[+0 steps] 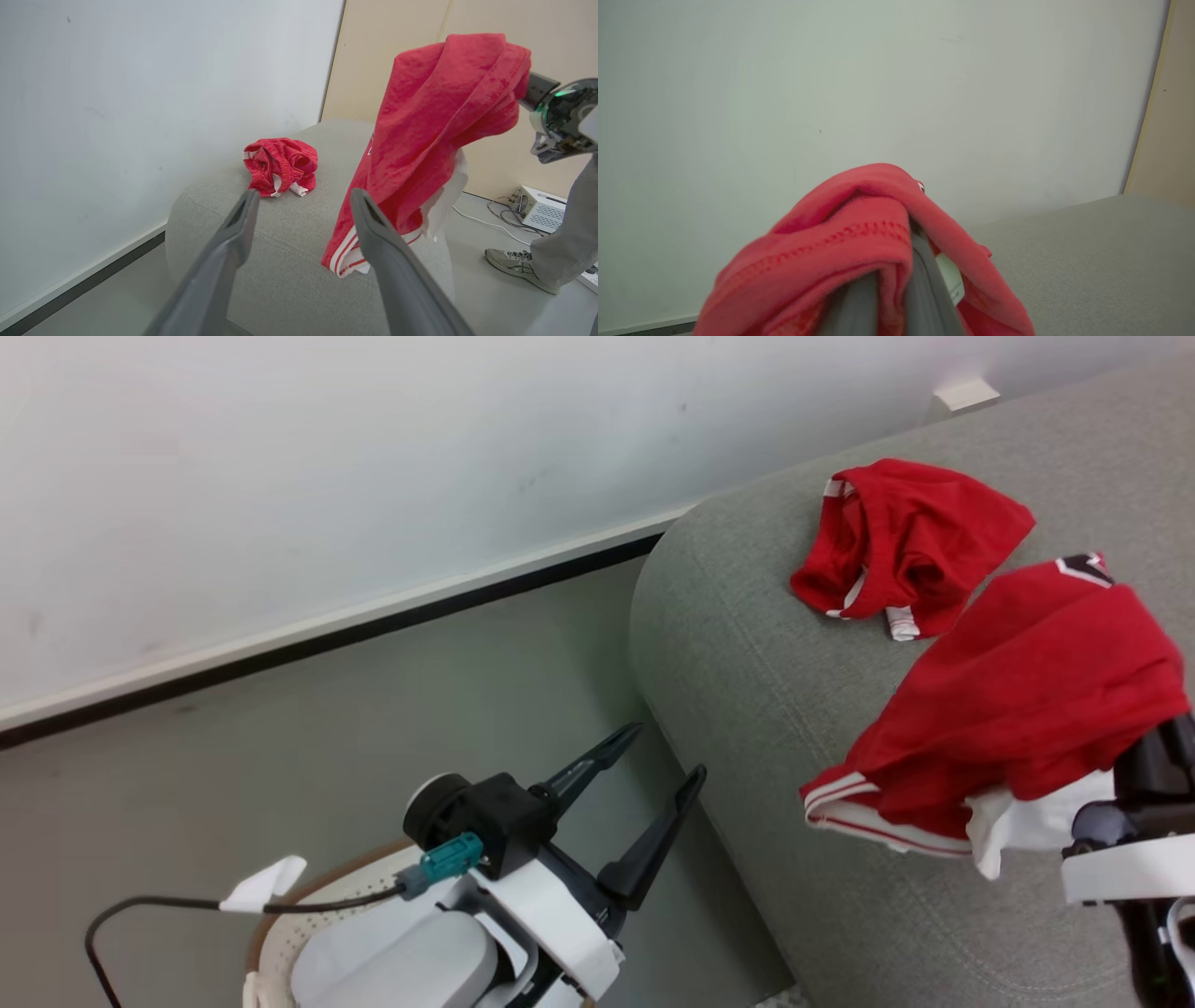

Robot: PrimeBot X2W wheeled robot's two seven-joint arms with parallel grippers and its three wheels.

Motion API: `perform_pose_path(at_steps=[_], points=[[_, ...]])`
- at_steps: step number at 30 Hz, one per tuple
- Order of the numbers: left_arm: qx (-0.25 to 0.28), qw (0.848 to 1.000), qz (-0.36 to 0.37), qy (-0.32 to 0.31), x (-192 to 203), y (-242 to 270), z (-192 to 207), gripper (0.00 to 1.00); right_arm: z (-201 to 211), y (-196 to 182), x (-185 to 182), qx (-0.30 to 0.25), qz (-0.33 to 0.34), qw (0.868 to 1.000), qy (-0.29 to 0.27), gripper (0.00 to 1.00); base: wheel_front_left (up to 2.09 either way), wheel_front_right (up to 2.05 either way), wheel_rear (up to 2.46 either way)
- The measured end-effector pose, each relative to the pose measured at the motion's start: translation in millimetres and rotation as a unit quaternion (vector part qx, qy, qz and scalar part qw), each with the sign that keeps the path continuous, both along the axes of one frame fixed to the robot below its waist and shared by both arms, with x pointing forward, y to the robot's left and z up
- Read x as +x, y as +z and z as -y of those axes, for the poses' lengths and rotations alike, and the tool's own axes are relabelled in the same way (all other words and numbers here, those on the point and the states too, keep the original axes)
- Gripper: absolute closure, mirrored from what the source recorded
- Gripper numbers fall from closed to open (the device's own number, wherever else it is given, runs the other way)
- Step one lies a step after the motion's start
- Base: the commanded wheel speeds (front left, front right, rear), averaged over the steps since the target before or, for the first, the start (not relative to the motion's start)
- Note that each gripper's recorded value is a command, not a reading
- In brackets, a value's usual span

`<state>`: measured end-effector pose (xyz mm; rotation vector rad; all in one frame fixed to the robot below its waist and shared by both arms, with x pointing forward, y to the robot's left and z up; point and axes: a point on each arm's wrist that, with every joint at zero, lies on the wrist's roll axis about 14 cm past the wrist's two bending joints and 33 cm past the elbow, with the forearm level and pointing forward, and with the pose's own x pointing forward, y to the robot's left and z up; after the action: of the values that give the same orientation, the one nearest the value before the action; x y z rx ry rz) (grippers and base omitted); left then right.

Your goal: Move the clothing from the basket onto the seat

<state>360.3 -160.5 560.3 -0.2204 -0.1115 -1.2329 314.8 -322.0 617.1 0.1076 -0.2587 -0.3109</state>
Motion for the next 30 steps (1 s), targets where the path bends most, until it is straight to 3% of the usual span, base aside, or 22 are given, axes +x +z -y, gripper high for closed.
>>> perform_pose_path(at_steps=[19,30], points=[[0.019,0.999,-0.025,0.019,56,-42,-27,0.00,64,48,85,-0.096,-0.036,0.994,-0.035,1.00,0.00,0.00,0.00],[0.036,0.996,-0.069,0.040,92,-95,-53,0.00,121,21,152,-0.107,-0.101,0.986,-0.080,1.00,0.00,0.00,0.00]])
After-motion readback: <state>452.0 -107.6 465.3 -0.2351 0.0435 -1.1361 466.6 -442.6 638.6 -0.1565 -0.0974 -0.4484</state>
